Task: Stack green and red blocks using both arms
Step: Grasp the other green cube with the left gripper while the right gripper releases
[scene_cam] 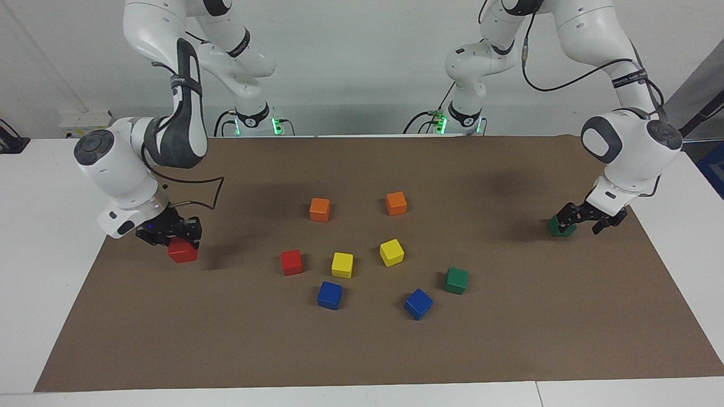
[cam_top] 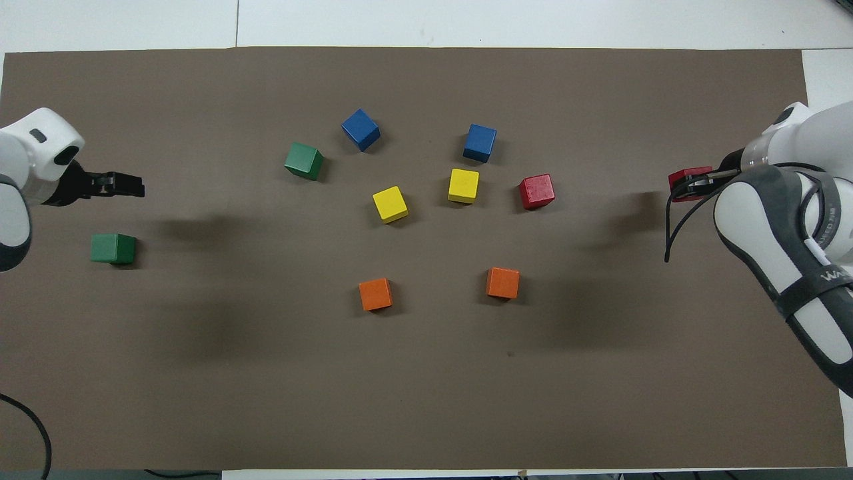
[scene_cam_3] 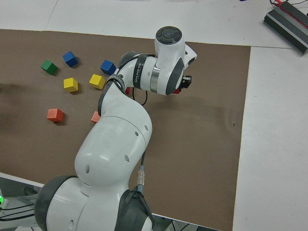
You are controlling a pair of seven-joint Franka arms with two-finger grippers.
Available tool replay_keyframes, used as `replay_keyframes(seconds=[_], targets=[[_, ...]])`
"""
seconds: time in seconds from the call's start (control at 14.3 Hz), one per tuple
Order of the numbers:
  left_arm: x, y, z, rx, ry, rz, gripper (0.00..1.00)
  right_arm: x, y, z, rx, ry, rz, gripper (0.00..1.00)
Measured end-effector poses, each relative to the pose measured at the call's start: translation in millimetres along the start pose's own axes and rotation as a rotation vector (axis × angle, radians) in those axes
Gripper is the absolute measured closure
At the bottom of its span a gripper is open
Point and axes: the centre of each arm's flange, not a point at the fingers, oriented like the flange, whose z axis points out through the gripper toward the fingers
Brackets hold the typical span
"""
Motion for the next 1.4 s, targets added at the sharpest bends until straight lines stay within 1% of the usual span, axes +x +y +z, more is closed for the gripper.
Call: replay_keyframes(seconds=[0.21, 0.42, 0.63, 0.77, 0.98, 1.19, 1.4], targets=[[12, 76, -6, -0.020, 0.020, -0.005, 0.00, -13, -2, 15, 0.001, -0.023, -0.001, 0.45], [32, 132, -9, -0.074, 0.047, 0.034, 0.00, -21, -1, 23, -0.028, -0.049, -0.026, 0.45], [47, 194, 20, -0.090, 0.033, 0.093, 0.00, -24, 1, 25, -0.059, -0.062, -0.051, 0.45], [53, 209, 41, -0.092, 0.016, 0.107, 0.00, -25, 3, 26, -0.086, -0.070, -0.058, 0.45], [61, 221, 56, -0.095, 0.012, 0.138, 0.00, -25, 3, 26, -0.094, -0.072, -0.046, 0.45], [62, 228, 61, -0.098, 0.024, 0.166, 0.00, -26, 3, 27, -0.095, -0.065, -0.037, 0.45], [62, 236, 74, -0.100, 0.040, 0.202, 0.00, -27, 3, 33, -0.096, -0.053, -0.037, 0.45]])
